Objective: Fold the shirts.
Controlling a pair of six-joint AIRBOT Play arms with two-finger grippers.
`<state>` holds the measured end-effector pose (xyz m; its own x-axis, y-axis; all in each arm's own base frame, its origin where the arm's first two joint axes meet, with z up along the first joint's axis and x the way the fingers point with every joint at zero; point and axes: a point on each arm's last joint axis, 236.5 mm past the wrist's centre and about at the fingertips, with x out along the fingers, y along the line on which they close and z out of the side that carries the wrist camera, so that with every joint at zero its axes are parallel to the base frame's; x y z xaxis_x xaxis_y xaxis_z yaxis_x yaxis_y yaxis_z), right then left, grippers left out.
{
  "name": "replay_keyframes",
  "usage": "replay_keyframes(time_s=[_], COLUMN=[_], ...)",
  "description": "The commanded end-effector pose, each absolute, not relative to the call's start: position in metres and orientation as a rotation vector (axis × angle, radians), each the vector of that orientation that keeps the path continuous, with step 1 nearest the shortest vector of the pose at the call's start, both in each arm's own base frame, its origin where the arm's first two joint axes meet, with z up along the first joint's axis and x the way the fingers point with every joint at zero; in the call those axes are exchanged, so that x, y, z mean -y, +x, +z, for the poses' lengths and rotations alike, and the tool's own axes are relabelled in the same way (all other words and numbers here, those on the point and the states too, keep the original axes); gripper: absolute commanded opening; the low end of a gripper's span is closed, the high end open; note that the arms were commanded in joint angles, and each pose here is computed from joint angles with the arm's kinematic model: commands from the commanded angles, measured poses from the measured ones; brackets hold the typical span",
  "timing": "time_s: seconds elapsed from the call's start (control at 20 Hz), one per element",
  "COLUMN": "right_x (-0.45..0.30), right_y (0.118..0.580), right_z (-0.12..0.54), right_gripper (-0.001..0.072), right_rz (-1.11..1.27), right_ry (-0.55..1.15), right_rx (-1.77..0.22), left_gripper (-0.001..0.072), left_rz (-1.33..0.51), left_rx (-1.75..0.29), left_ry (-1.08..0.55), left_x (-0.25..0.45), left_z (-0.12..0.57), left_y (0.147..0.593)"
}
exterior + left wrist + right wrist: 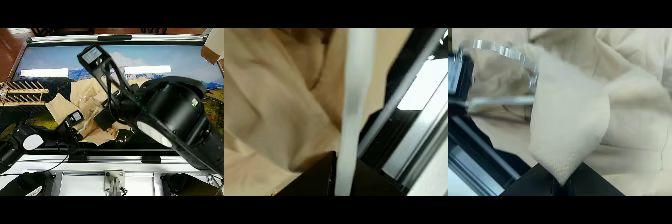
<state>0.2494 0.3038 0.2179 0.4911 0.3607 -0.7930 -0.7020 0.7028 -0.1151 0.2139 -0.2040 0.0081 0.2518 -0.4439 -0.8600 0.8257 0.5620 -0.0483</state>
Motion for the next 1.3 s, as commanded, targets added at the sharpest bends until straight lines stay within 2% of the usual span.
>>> replay_keyframes(time_s=[0.0, 0.05, 0.1, 0.15, 0.2, 0.4, 0.55, 0.65, 0.75, 0.8, 0.95, 1.1, 1.15, 1.25], right_x=[-0.282, -0.279, -0.284, -0.289, -0.289, -0.255, -0.145, -0.063, -0.013, 0.000, 0.009, -0.068, -0.082, -0.104], right_y=[0.245, 0.250, 0.251, 0.252, 0.252, 0.241, 0.262, 0.269, 0.271, 0.286, 0.312, 0.321, 0.318, 0.318], right_z=[0.209, 0.211, 0.214, 0.216, 0.219, 0.265, 0.306, 0.288, 0.249, 0.235, 0.194, 0.173, 0.163, 0.144], right_gripper=[0.0073, 0.0100, 0.0306, 0.0587, 0.0623, 0.0623, 0.0623, 0.0622, 0.0623, 0.0622, 0.0620, 0.0619, 0.0620, 0.0620], right_rz=[0.589, 0.563, 0.576, 0.594, 0.597, 0.543, 0.250, 0.050, 0.006, 0.041, 0.388, 1.026, 1.174, 1.285], right_ry=[-0.504, -0.501, -0.493, -0.491, -0.479, -0.338, -0.176, -0.178, -0.195, -0.190, -0.501, -0.738, -0.823, -0.869], right_rx=[-0.894, -0.881, -0.864, -0.846, -0.836, -0.793, -0.744, -0.878, -1.079, -1.105, -1.165, -0.962, -0.920, -0.936], left_gripper=[0.0045, 0.0044, 0.0044, 0.0045, 0.0044, 0.0044, 0.0045, 0.0045, 0.0045, 0.0045, 0.0045, 0.0045, 0.0045, 0.0045], left_rz=[-0.872, -0.886, -0.893, -0.894, -0.894, -0.896, -0.925, -0.979, -1.018, -1.010, -1.017, -1.022, -1.027, -1.031], left_rx=[-1.003, -1.019, -1.027, -1.025, -1.020, -0.986, -0.968, -0.981, -1.016, -1.040, -1.094, -1.098, -1.103, -1.125], left_ry=[0.457, 0.472, 0.478, 0.478, 0.478, 0.478, 0.513, 0.575, 0.652, 0.685, 0.773, 0.788, 0.793, 0.793], left_x=[0.190, 0.188, 0.188, 0.188, 0.189, 0.192, 0.193, 0.190, 0.181, 0.173, 0.156, 0.155, 0.155, 0.156], left_z=[0.011, 0.009, 0.009, 0.009, 0.011, 0.027, 0.040, 0.045, 0.041, 0.038, 0.030, 0.027, 0.026, 0.020], left_y=[0.222, 0.217, 0.214, 0.213, 0.214, 0.220, 0.219, 0.210, 0.200, 0.198, 0.192, 0.193, 0.193, 0.194])
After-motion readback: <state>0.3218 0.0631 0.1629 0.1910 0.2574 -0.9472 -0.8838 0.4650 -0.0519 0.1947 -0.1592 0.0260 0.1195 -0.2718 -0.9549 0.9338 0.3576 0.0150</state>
